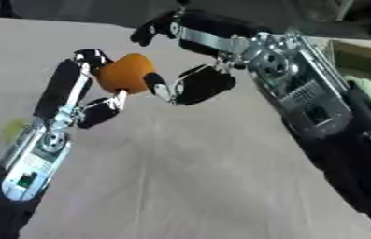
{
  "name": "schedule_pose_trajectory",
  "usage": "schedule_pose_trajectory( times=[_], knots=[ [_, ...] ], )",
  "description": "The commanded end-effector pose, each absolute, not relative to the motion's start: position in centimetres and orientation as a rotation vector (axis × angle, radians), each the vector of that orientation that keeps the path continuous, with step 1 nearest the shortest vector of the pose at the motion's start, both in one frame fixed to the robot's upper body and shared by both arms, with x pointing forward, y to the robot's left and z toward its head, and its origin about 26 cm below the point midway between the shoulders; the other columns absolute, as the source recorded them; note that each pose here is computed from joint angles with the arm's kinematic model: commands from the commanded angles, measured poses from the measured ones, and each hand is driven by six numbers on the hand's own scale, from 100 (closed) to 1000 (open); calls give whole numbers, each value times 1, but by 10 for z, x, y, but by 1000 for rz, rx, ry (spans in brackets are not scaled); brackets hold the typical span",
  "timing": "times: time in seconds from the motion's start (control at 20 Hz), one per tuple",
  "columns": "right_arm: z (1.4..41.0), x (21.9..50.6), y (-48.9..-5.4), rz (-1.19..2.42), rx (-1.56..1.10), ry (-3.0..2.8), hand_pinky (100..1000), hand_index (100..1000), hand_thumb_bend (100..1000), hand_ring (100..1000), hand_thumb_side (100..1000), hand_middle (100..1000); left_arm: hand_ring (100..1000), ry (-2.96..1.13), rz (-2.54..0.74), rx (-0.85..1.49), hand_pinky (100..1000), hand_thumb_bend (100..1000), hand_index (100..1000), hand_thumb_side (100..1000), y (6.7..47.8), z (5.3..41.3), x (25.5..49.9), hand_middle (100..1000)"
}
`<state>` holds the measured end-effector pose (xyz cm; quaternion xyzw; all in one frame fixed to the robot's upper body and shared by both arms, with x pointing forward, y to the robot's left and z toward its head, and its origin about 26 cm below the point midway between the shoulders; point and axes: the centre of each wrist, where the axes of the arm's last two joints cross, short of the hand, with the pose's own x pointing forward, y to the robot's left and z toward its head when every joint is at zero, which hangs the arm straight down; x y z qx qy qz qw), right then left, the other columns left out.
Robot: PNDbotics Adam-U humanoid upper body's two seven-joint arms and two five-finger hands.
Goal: Pick up the objects with one hand, pass them to the other hand, and then place them into the box on the other side of the table.
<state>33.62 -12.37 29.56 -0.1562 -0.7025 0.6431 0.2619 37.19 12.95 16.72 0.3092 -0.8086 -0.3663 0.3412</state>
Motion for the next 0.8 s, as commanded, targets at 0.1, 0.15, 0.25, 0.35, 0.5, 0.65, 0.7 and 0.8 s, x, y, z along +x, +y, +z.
schedule_pose_trajectory(
  times=[0.1, 0.15, 0.25, 0.35, 0.5, 0.65, 0.7, 0.8],
  knots=[
    [295, 345, -118, 1766, -517, -1898, 925, 919, 287, 980, 344, 841, 607, -2163, -947, 795, 602, 100, 511, 107, 123, 177, 368, 527],
    [292, 347, -117, 1777, -531, -1891, 923, 918, 310, 978, 347, 841, 607, -2165, -944, 793, 601, 100, 511, 109, 122, 177, 368, 526],
    [288, 351, -116, 1804, -558, -1877, 920, 917, 343, 978, 337, 842, 607, -2171, -936, 790, 601, 100, 511, 110, 122, 178, 367, 526],
    [285, 354, -115, 1832, -574, -1860, 921, 922, 357, 980, 339, 843, 606, -2180, -929, 788, 600, 100, 511, 109, 121, 180, 367, 525],
    [282, 357, -115, 1851, -580, -1850, 918, 921, 371, 976, 348, 841, 604, -2190, -914, 785, 598, 100, 509, 113, 121, 183, 367, 522],
    [280, 361, -113, 1853, -609, -1838, 912, 914, 366, 970, 345, 837, 603, -2208, -906, 773, 597, 100, 509, 118, 119, 185, 365, 520],
    [278, 362, -112, 1850, -618, -1832, 912, 913, 355, 970, 341, 836, 603, -2216, -905, 766, 597, 100, 510, 121, 119, 186, 364, 520],
    [275, 365, -111, 1826, -624, -1833, 911, 910, 335, 966, 328, 831, 603, -2233, -906, 747, 598, 100, 510, 130, 117, 187, 363, 519]
  ],
)
